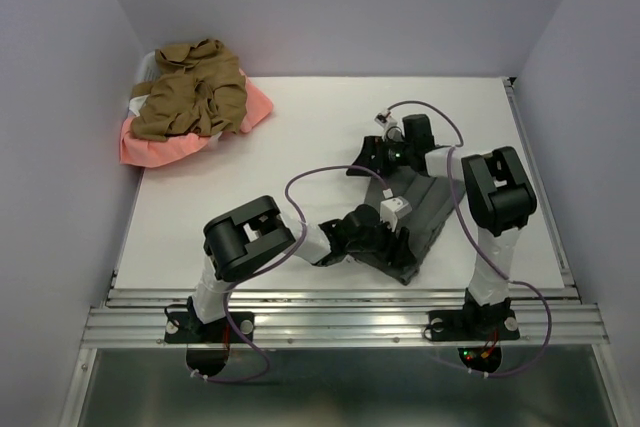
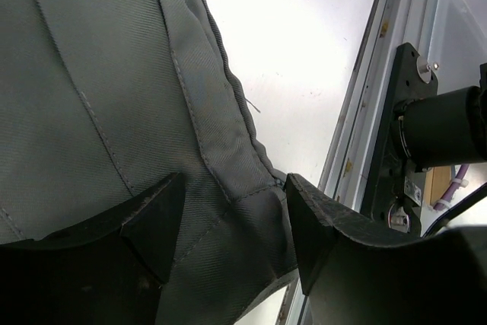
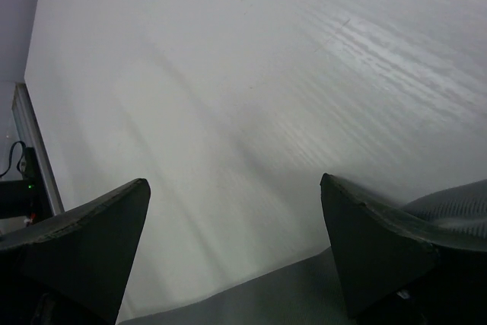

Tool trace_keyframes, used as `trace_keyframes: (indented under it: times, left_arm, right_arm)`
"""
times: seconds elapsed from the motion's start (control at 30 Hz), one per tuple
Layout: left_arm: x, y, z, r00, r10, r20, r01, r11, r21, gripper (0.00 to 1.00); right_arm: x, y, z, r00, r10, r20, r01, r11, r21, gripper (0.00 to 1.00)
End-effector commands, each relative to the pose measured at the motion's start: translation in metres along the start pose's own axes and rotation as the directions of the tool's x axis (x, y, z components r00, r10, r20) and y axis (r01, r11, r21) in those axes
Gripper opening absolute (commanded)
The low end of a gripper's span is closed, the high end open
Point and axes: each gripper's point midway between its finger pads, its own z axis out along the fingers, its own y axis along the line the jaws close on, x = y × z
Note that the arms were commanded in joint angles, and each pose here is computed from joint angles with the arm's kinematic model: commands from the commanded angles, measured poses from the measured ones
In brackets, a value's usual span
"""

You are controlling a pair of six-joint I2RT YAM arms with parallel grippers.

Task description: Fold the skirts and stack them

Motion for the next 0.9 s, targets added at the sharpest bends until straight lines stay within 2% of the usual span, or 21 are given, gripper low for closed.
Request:
trace_keyframes:
  times: [0.0,0.2,0.33,0.53,0.7,0.77,0.87]
  left_arm:
    - [0.048,0.026,-0.006,0.991,-0.052,-0.127,0.042,0.996,-0.078,0.67]
    - [0.046,0.029,-0.006,0.991,-0.060,-0.122,0.051,0.995,-0.081,0.67]
    - [0.040,0.027,-0.006,0.992,-0.055,-0.110,0.047,0.996,-0.074,0.67]
    - [0.025,0.020,-0.009,0.996,-0.045,-0.073,0.040,0.997,-0.069,0.67]
    - [-0.023,-0.009,-0.020,1.000,0.020,0.017,-0.020,1.000,-0.022,0.68]
    - [-0.047,-0.020,-0.030,0.996,0.068,0.065,-0.066,0.998,-0.025,0.69]
    - [-0.064,-0.026,-0.040,0.992,0.100,0.083,-0.096,0.994,-0.054,0.70]
  right_arm:
    - [-0.008,-0.038,-0.004,0.999,-0.038,0.027,0.036,0.997,0.074,1.00]
    - [-0.028,-0.058,-0.025,0.996,-0.007,0.087,0.000,0.996,0.086,1.00]
    - [-0.073,-0.033,-0.039,0.984,-0.071,0.165,0.060,0.996,0.072,1.00]
    - [-0.131,-0.013,-0.073,0.952,-0.113,0.284,0.057,0.978,0.199,1.00]
    - [-0.128,0.005,-0.091,0.944,-0.061,0.324,-0.007,0.979,0.205,1.00]
    - [-0.123,0.008,-0.094,0.944,-0.040,0.328,-0.027,0.980,0.197,1.00]
    - [-0.112,0.015,-0.093,0.949,-0.023,0.315,-0.038,0.982,0.186,1.00]
